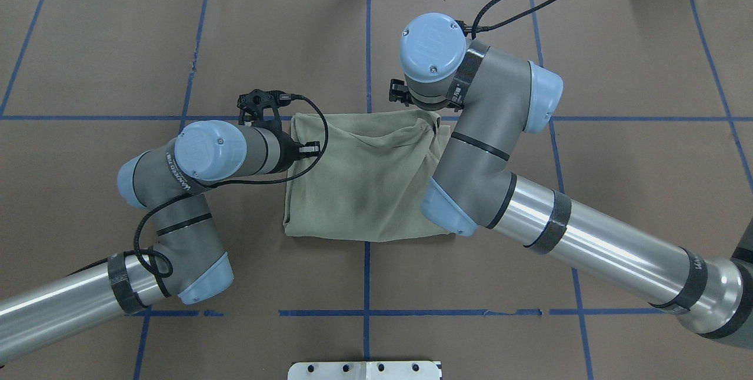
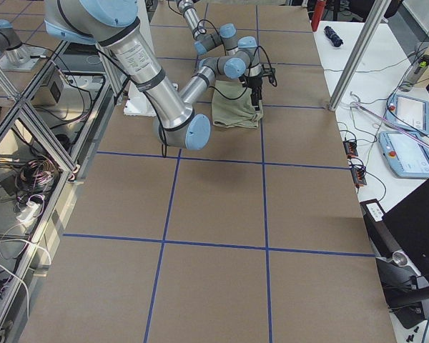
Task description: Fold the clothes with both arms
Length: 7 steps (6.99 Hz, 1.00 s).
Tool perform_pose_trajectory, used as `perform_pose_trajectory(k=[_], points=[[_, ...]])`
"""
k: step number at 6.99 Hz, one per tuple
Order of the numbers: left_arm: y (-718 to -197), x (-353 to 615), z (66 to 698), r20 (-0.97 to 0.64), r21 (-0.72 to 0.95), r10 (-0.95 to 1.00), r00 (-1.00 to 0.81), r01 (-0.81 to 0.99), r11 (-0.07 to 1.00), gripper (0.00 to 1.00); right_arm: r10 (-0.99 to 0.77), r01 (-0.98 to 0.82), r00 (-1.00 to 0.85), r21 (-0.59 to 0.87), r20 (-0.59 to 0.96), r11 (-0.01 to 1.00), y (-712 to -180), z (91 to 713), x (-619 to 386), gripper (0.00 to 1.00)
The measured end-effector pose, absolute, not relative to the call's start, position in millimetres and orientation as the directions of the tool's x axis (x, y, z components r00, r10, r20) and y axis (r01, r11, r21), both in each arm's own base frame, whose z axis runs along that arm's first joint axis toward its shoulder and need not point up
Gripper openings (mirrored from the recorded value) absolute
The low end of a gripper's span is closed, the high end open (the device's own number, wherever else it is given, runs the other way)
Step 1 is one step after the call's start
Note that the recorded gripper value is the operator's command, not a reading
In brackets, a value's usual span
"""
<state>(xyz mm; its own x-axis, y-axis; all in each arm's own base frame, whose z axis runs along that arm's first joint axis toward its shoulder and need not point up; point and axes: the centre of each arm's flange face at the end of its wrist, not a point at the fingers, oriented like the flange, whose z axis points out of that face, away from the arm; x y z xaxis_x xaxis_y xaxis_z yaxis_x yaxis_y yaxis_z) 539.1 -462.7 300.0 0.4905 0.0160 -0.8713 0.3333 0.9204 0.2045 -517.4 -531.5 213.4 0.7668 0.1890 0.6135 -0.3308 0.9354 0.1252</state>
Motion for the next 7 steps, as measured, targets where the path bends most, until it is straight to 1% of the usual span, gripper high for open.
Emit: perform_pose_trajectory(k=[3, 4, 5, 7], points=[[-485.7, 513.9, 315.2, -0.854, 0.237, 0.022, 0.521, 0.350, 0.906, 0.00, 0.191, -0.331, 0.771, 0.126, 0.608, 0.935, -531.0, 218.9, -517.4, 1.00], [-488.4, 509.8, 320.0, -0.847, 0.248, 0.029, 0.531, 0.347, 0.904, 0.22, 0.191, -0.331, 0.771, 0.126, 0.607, 0.935, -530.9, 219.9, -517.5, 1.00], [-489.2, 508.3, 323.1, -0.844, 0.253, 0.032, 0.536, 0.344, 0.904, 0.99, 0.191, -0.330, 0.772, 0.126, 0.606, 0.935, -530.7, 220.6, -517.5, 1.00], [-490.3, 503.9, 323.5, -0.841, 0.260, 0.038, 0.540, 0.342, 0.903, 1.00, 0.180, -0.319, 0.775, 0.129, 0.606, 0.939, -530.5, 220.2, -517.4, 1.00]])
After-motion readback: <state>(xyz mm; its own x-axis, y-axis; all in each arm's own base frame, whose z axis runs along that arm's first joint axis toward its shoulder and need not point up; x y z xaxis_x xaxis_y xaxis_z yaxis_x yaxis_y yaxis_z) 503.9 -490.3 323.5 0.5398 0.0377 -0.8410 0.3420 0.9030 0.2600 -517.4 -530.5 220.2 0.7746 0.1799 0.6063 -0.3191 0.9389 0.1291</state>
